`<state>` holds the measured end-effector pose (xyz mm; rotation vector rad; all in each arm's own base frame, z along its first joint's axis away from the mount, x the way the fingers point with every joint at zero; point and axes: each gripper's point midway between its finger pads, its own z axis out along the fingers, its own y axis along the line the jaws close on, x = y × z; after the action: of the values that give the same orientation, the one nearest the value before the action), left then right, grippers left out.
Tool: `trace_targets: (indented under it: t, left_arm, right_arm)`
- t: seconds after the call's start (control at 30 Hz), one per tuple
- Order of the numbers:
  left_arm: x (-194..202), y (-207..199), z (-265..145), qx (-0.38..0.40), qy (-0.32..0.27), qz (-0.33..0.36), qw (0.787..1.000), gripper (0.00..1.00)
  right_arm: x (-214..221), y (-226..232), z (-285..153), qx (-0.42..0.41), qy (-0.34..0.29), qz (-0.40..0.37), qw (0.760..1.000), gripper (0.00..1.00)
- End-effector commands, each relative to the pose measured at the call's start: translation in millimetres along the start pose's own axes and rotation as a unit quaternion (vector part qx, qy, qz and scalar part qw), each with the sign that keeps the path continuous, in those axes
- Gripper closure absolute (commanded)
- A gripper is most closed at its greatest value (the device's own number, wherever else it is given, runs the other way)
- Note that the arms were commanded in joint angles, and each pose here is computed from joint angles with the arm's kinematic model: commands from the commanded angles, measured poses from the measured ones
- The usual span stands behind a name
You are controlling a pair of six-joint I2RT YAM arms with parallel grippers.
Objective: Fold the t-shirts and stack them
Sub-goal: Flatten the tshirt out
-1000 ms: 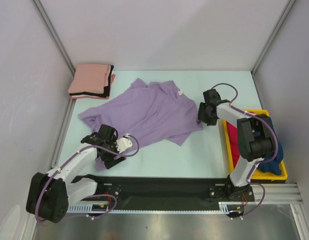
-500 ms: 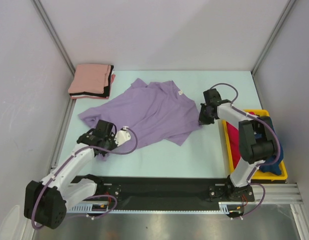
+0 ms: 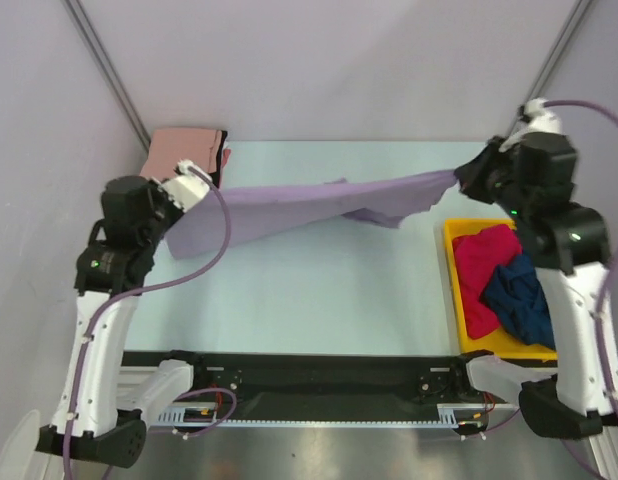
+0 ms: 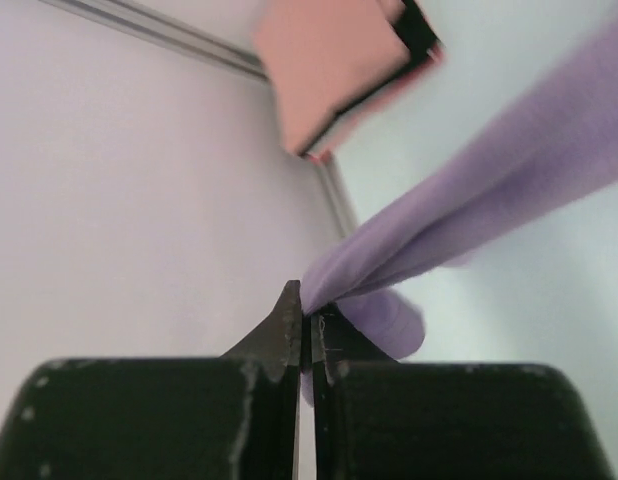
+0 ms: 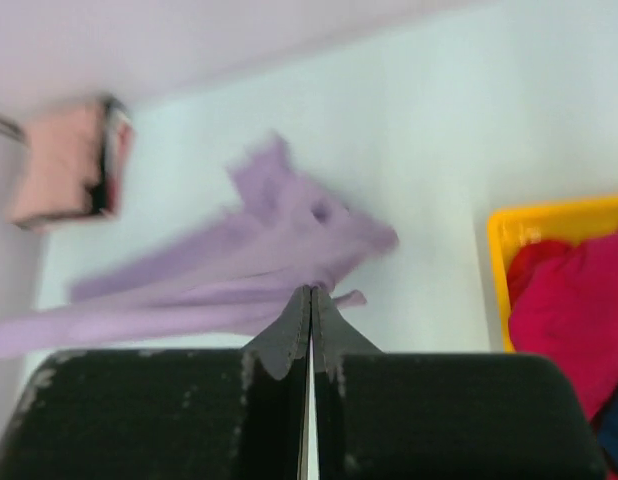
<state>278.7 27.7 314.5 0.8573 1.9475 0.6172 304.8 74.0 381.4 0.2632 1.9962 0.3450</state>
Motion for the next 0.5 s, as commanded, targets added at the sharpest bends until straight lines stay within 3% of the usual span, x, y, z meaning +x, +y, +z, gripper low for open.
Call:
trace_targets:
  t: [0.0,0.1,0.13,0.23,0.43,0.47]
  left_arm:
    - [-27,59,-47,-0.075,-0.033,-0.002,0.997,0.99]
    - [-51,91,-79,-0.104,-0.069,-0.016,0.992,1.00]
    - [-63,106,-98,-0.122,-0.091,-0.025,0.988,0.99]
    - [-83,116,-101,-0.114,-0.116,-0.025,0.986,0.99]
    - [-107,116,-46,-0.088,-0.122,0.001,0.989,0.99]
    - [-114,120,-38,-0.092,-0.129,0.001,0.987,0.99]
  right_arm:
    - [-39,-5,-71,0.017,-0.057,0.004,0.998,1.00]
    - [-77,6,-120,-0.008,-0.125,0.015,0.992,1.00]
    - [-82,9,-126,-0.012,-0.133,0.016,0.991,1.00]
    - [-95,16,-134,-0.028,-0.155,0.015,0.987,1.00]
    - [-126,30,-73,-0.027,-0.178,-0.023,0.983,1.00]
    - [-129,32,-48,-0.022,-0.167,-0.031,0.985,1.00]
